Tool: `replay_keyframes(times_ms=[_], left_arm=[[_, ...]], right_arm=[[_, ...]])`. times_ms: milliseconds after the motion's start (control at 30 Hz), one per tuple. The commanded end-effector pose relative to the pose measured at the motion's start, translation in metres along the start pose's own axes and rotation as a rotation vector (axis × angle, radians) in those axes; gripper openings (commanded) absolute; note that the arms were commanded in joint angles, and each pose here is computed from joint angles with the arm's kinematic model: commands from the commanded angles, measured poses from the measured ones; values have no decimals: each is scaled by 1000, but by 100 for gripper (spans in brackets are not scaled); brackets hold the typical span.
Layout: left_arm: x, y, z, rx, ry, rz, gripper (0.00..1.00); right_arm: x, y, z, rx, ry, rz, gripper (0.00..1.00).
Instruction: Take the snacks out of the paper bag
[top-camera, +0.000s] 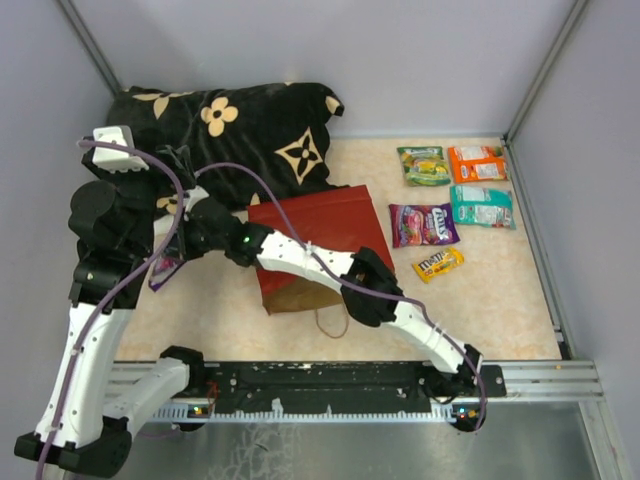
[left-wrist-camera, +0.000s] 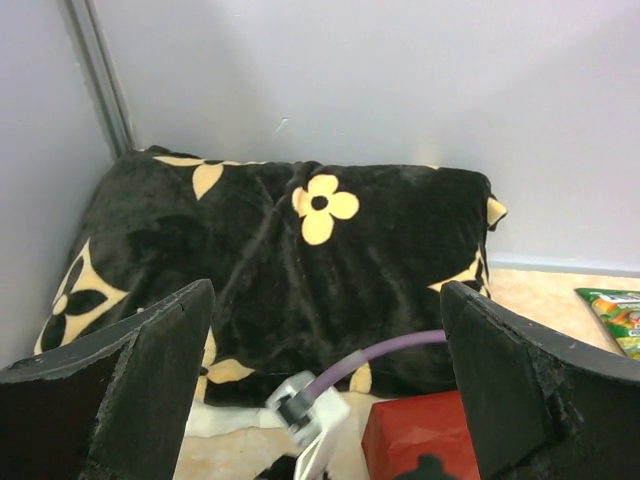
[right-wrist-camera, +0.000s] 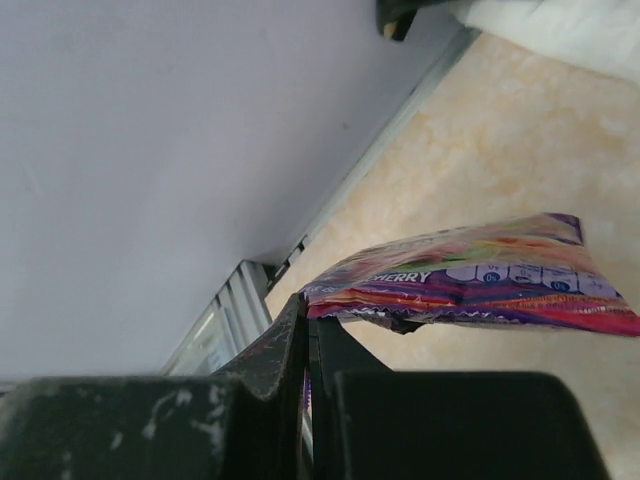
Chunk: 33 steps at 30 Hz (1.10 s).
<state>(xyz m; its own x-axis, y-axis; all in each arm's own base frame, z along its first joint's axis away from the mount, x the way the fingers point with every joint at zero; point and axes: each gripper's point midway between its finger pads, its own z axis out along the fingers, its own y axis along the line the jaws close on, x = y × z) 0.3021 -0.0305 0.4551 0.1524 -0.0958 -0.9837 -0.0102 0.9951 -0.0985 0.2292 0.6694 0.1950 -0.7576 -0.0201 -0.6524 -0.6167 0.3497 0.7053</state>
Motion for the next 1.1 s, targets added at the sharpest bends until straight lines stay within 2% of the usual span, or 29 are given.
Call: replay_keyframes(times_ms=[0, 33, 67, 100, 133, 167, 200, 267, 433, 533, 667, 767, 900, 967, 1067], left_arm=[[-5, 6, 0, -11, -27, -18, 100], [-6, 8, -1, -16, -31, -19, 100], [-8, 9, -2, -18, -39, -21, 100], [-9, 10, -3, -18, -40, -24, 100], [-9, 11, -3, -15, -42, -30, 100], [-9, 10, -3, -8, -43, -34, 100], [-8, 9, -2, 4, -39, -40, 100], [-7, 9, 0, 17, -33, -51, 100], [-3, 9, 5, 27, -15, -65, 100], [-2, 9, 5, 25, -10, -66, 100], [2, 5, 3, 48, 3, -68, 100], [4, 0, 5, 73, 22, -66, 100], [3, -1, 4, 85, 24, -69, 100], [2, -1, 3, 81, 17, -71, 100], [2, -1, 2, 83, 17, -73, 100]], right_arm=[[-21, 18, -13, -63, -60, 17, 0], [-9, 11, -14, -57, -48, 32, 0], [4, 2, -15, -47, -30, 44, 16], [20, -6, -16, -39, 2, 51, 43], [34, -13, -16, -27, 34, 58, 63], [47, -20, -17, -13, 66, 64, 75], [57, -25, -19, 2, 93, 65, 83], [59, -32, -26, 58, 101, 37, 91], [19, -16, -61, 144, 2, -83, 94], [10, -11, -84, 262, -52, -162, 93], [29, -9, -110, 445, -70, -303, 94], [47, -6, -121, 513, -87, -368, 97], [49, -14, -112, 485, -97, -379, 98], [41, -11, -99, 398, -89, -406, 98], [36, -2, -82, 261, -63, -566, 97]])
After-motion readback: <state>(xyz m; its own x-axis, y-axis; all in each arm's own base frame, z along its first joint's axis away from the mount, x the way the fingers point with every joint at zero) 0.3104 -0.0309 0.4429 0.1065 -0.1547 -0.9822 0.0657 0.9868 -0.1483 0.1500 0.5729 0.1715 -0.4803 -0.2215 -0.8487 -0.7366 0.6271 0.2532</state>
